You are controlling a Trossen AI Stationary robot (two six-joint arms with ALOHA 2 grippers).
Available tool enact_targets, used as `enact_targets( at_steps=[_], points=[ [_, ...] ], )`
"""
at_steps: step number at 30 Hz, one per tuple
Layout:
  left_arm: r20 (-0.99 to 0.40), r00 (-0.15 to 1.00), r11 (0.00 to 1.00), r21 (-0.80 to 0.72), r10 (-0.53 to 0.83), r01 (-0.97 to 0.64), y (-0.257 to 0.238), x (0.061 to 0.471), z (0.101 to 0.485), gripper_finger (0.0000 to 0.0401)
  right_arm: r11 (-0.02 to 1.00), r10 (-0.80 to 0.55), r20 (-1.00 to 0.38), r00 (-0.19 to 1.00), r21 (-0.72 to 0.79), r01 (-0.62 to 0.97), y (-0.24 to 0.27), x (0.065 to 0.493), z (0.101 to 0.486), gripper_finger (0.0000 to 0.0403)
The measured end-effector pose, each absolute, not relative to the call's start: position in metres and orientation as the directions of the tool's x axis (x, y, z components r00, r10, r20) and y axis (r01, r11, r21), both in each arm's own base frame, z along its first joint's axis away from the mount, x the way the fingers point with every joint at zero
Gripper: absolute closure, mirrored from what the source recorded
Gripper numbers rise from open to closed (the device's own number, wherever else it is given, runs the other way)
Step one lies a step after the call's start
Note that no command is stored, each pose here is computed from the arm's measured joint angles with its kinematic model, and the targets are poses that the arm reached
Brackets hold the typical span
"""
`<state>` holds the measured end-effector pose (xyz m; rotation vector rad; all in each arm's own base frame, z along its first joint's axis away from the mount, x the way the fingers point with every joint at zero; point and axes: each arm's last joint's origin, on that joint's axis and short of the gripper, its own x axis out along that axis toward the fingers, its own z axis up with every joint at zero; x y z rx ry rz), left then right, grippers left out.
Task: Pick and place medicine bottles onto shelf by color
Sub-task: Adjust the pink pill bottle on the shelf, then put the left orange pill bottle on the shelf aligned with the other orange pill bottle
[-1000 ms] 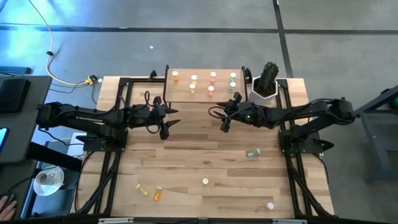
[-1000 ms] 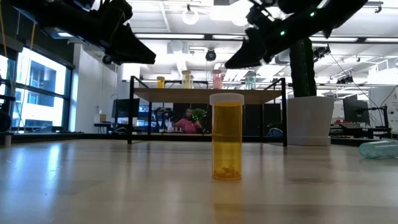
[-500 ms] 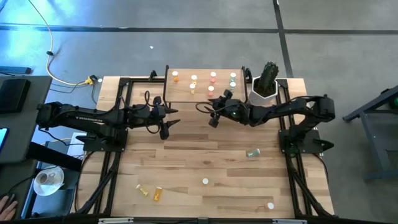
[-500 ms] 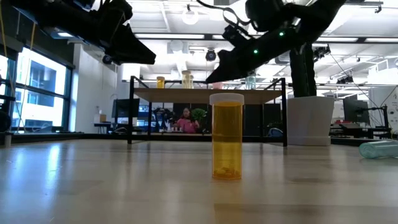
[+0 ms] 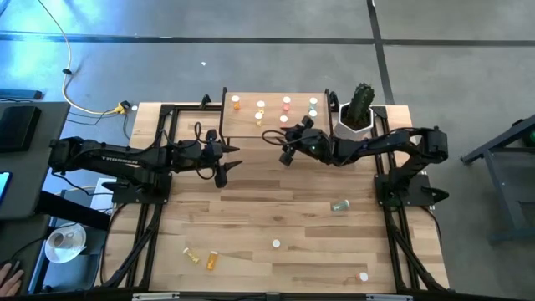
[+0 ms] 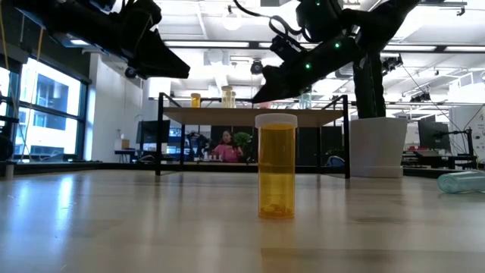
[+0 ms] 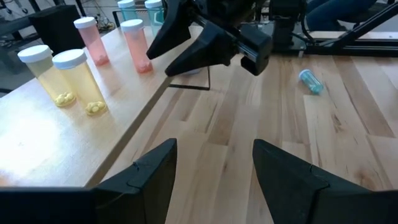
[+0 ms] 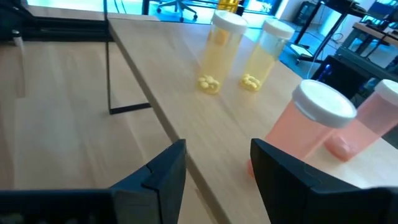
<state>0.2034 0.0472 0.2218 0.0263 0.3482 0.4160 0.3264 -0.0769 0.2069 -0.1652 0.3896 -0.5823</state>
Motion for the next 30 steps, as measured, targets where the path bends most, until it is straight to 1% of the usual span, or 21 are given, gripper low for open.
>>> enact_targets(
  at_steps=[22,30],
  points=[
    [-0.326,0.856,0.915,0.093,0.401,-0.392,0.047,0.203,0.222,0.0201,0.772,-0.636,-0.307,0.708,-0.275,0.573,-0.093,0.321,0.207,0.0233],
    [-0.350,0.850,0.918,0.094,0.393,-0.386,0.046,0.203,0.220,0.0201,0.793,-0.607,-0.318,0.728,-0.295,0.533,-0.074,0.321,0.213,0.0233]
  ],
)
